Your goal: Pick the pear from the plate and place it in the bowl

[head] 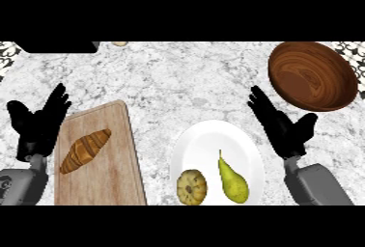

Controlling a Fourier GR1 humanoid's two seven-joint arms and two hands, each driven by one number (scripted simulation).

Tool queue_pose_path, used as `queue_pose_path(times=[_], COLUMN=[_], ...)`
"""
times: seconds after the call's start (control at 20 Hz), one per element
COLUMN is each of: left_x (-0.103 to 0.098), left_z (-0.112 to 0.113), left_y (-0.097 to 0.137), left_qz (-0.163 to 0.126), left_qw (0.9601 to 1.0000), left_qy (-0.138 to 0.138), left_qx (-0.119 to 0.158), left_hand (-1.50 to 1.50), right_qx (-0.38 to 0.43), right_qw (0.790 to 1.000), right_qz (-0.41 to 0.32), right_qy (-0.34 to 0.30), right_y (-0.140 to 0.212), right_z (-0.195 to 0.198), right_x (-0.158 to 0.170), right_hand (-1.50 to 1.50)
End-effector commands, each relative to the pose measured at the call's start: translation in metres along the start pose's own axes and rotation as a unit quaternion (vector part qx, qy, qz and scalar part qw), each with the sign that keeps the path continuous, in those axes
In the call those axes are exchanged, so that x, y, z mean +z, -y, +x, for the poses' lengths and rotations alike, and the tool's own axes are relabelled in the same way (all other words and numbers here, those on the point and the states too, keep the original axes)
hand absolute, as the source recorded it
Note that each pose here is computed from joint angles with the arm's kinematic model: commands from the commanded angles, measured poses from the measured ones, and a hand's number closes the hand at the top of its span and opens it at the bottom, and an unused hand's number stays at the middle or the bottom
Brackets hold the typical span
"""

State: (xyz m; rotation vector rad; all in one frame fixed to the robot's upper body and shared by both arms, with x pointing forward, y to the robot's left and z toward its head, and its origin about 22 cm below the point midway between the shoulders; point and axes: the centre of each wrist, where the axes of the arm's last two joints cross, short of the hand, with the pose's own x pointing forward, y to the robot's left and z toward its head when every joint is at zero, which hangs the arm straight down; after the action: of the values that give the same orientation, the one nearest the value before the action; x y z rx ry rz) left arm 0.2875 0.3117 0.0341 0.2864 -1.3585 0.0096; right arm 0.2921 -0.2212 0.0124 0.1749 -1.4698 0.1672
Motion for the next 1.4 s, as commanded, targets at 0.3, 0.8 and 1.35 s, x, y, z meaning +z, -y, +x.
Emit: queue_pose_path(times=[0.3,0.8,1.35], left_x=[-0.01,-0.001,-0.006], left_z=[0.051,0.04,0.037], left_y=[0.0,-0.033,-0.027], left_qz=[-0.008,0.022,0.018], left_qw=[0.9896,0.9782,0.9776], left_qy=[0.143,0.202,0.206], left_qx=[0.02,0.043,0.036], left_hand=[0.0,0.0,0.0], right_qx=[0.203,0.219,0.507], right_qw=[0.88,0.849,0.78], right_qz=[0.345,0.318,0.283], right_qy=[0.257,0.362,0.233], right_y=[-0.106,-0.109,-0.037], right_z=[0.104,0.038,0.132], right_x=[-0.003,0.131,0.149], right_hand=[-1.5,-1.5,-1.5])
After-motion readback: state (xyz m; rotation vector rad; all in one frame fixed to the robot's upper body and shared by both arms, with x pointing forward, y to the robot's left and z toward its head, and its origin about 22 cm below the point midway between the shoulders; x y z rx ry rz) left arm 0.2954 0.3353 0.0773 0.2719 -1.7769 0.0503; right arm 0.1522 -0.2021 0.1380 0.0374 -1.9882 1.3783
